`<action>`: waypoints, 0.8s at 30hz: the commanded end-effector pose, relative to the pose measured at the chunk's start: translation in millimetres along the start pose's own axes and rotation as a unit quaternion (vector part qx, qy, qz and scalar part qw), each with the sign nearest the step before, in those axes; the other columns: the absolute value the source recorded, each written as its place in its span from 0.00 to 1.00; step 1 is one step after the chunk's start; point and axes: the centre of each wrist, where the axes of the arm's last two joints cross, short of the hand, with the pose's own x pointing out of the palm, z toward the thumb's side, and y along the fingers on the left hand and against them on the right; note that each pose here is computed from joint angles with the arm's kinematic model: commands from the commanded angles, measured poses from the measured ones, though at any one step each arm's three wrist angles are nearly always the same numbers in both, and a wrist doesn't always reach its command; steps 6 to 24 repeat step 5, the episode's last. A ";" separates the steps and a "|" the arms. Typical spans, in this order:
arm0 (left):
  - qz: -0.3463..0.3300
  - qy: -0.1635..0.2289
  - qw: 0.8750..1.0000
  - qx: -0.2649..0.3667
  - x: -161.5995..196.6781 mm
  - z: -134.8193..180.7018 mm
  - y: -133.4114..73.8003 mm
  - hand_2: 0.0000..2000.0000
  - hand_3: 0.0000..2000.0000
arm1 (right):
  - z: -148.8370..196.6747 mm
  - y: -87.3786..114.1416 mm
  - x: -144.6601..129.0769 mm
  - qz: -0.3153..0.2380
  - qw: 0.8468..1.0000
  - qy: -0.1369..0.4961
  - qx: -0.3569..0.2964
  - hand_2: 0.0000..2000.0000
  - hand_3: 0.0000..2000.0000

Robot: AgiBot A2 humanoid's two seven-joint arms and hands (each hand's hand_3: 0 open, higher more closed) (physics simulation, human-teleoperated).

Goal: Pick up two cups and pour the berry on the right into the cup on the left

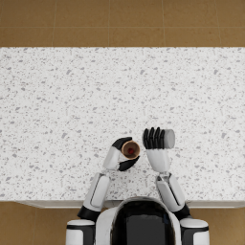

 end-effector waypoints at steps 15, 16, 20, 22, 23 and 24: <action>0.000 0.000 1.000 0.000 -0.1 0.0 -0.1 1.00 0.64 | 0.0 0.1 0.0 0.000 1.000 0.000 0.000 1.00 0.64; 0.000 0.000 1.000 0.000 -0.1 0.0 -0.1 1.00 0.64 | 0.0 0.1 0.0 0.000 1.000 0.000 0.000 1.00 0.64; 0.000 0.000 1.000 0.000 -0.1 0.0 -0.1 1.00 0.64 | 0.0 0.1 0.0 0.000 1.000 0.000 0.000 1.00 0.64; 0.000 0.000 1.000 0.000 -0.1 0.0 -0.1 1.00 0.64 | 0.0 0.1 0.0 0.000 1.000 0.000 0.000 1.00 0.64; 0.000 0.000 1.000 0.000 -0.1 0.0 -0.1 1.00 0.64 | 0.0 0.1 0.0 0.000 1.000 0.000 0.000 1.00 0.64; 0.000 0.000 1.000 0.000 -0.1 0.0 -0.1 1.00 0.64 | 0.0 0.1 0.0 0.000 1.000 0.000 0.000 1.00 0.64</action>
